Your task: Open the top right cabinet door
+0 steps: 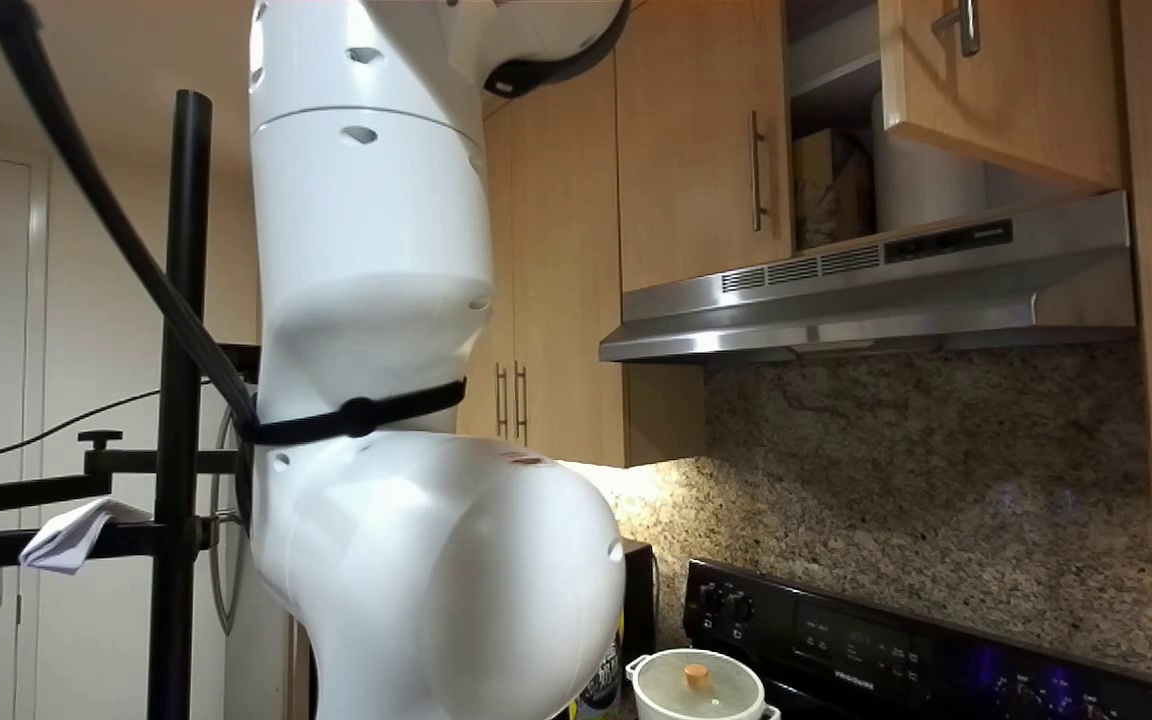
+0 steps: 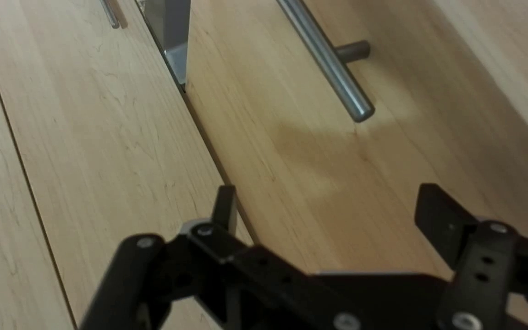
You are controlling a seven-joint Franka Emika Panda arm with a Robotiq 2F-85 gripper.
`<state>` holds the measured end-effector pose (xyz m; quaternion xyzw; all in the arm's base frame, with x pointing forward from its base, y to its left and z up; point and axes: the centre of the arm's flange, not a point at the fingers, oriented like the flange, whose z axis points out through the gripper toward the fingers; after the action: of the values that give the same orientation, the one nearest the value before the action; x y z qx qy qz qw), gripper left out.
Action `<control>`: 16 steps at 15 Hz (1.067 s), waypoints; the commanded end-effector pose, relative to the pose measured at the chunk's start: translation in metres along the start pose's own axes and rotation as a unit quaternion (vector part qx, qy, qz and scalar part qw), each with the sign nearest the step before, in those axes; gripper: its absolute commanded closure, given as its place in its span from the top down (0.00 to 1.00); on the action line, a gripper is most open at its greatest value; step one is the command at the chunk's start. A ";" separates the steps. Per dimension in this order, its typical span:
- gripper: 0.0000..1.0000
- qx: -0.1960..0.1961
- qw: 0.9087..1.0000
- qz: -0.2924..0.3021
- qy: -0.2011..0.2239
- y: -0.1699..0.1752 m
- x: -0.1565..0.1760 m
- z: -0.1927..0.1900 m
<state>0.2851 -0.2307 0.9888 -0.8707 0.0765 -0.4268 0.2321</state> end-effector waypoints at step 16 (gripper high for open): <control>1.00 -0.008 1.000 0.010 -0.004 0.002 0.000 0.003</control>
<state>0.2850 -0.2314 0.9885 -0.8709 0.0778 -0.4266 0.2313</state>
